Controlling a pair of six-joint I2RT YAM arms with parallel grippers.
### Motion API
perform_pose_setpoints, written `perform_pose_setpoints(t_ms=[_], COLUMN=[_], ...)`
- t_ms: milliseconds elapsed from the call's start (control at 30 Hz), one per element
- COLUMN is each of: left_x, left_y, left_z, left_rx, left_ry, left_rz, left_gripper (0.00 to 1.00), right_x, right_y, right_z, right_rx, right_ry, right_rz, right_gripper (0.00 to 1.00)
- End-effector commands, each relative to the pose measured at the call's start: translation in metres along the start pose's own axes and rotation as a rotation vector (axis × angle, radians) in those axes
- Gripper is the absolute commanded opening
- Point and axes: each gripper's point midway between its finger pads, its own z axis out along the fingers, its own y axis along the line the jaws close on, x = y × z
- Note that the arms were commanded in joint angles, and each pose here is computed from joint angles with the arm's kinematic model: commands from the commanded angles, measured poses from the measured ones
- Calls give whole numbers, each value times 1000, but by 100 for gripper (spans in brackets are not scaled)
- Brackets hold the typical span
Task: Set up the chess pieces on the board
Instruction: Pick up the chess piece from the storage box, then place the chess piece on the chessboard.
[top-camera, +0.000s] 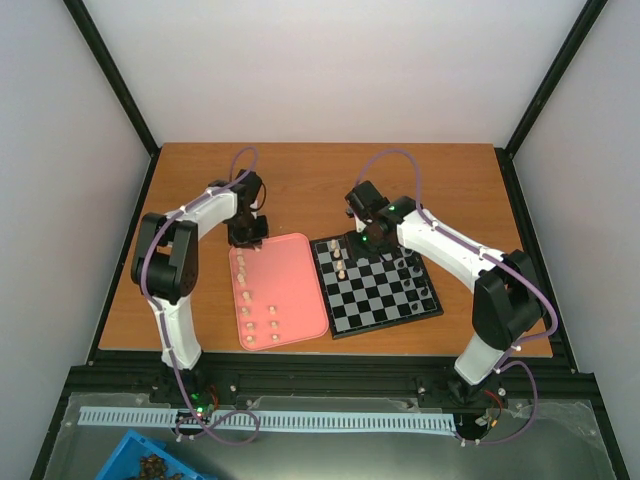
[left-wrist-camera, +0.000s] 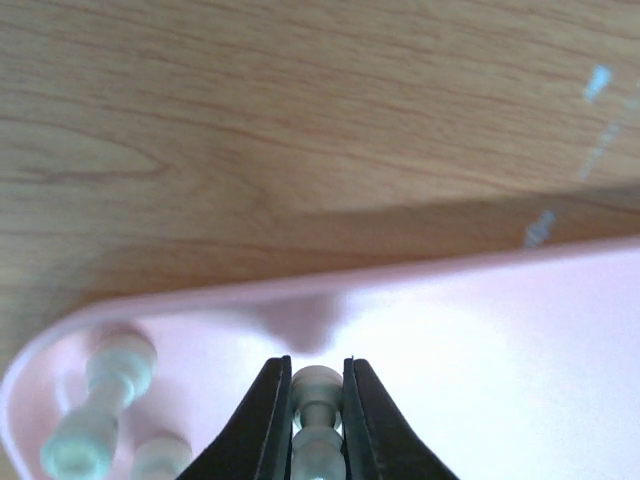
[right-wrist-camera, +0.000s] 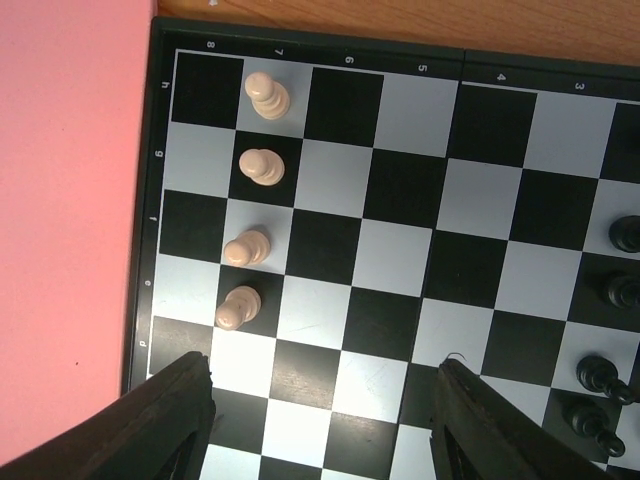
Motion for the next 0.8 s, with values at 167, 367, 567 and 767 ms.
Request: perform_pose_setpoints(t_ms=[167,367,567,767], left_x=[62,126,176,190], left_y=[-77,-145,-194,-219], left_z=[-75,-88,-72,-50], left_rx=[130,167,154,97], left_ry=[11,36,85,64], left_rz=[248,472,653,706], left_gripper=[1,1,1,1], right_x=[-6,4,10,10], right_y=[-23,-65,-96,-102], right_z=[-10,-20,-36,-51], right_rx=[42,105,142,133], right_ry=[-55,-74,-108,-151], right_rz=[53,143,198,207], right_gripper=[60,60,61,61])
